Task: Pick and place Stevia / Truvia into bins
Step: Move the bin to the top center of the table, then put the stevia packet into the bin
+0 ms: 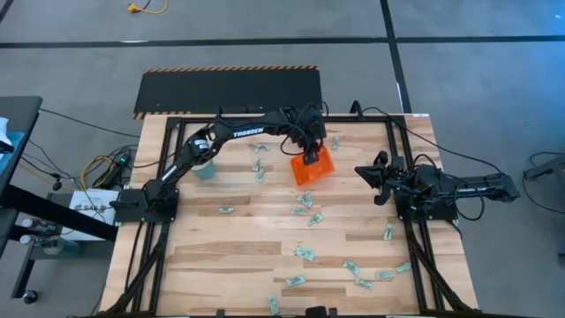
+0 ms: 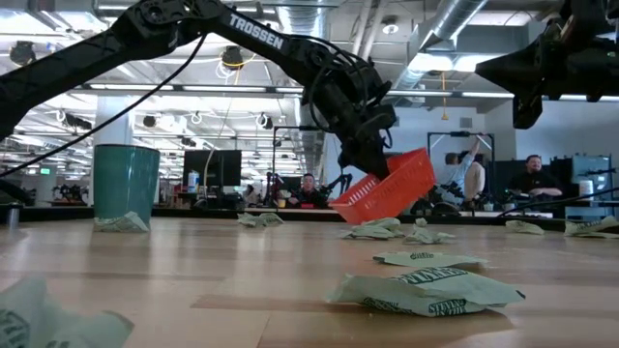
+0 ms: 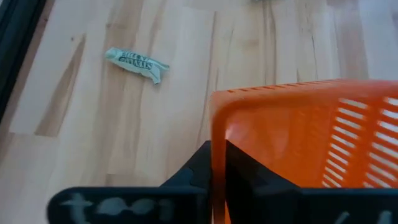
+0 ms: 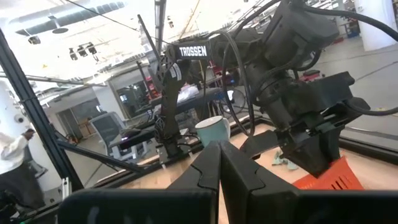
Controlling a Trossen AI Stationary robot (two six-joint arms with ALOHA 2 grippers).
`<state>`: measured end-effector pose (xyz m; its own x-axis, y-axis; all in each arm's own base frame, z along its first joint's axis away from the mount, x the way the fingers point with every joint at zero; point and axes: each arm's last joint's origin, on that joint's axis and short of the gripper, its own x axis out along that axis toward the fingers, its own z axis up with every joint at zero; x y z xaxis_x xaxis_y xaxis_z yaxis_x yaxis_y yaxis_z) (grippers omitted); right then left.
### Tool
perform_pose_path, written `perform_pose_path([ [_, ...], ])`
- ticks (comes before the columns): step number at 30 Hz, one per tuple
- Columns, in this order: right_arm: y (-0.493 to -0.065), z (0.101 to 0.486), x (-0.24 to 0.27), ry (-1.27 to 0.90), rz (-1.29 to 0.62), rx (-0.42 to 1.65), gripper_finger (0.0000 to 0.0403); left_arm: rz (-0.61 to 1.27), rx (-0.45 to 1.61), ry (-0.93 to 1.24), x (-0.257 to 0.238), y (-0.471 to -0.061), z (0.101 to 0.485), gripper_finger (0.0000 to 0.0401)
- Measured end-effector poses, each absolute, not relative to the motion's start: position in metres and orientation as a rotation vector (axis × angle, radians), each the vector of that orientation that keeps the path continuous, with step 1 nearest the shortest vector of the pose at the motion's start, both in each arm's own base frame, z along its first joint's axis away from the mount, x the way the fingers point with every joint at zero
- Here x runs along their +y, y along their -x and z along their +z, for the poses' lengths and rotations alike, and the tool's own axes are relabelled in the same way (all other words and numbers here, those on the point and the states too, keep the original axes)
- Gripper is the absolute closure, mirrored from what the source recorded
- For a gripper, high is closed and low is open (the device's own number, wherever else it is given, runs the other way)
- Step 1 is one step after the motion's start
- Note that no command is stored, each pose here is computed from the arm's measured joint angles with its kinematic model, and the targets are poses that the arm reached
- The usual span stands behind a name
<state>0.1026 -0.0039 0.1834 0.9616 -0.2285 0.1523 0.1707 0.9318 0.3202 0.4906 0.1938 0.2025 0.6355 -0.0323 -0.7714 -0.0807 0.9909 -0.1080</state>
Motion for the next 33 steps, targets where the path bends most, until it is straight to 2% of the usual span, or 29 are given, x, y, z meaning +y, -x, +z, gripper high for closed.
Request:
perform_pose_path([
  [8,-0.103,0.183,-0.004,-0.310,-0.206,-0.189,0.0403,-0.047,0.888,0.124,0.192,-0.490,0.204,0.0291],
  [15,-0.103,0.183,-0.004,-0.310,-0.205,-0.185,0.0403,-0.030,0.967,0.140,0.192,-0.481,0.228,0.0230],
  [26,-0.102,0.184,-0.004,-0.311,-0.202,-0.194,0.0403,0.174,1.260,0.090,0.171,-0.419,0.298,0.0217],
  [33,-0.102,0.185,-0.004,-0.312,-0.202,-0.202,0.0403,0.226,1.334,0.111,0.148,-0.387,0.335,0.0227],
])
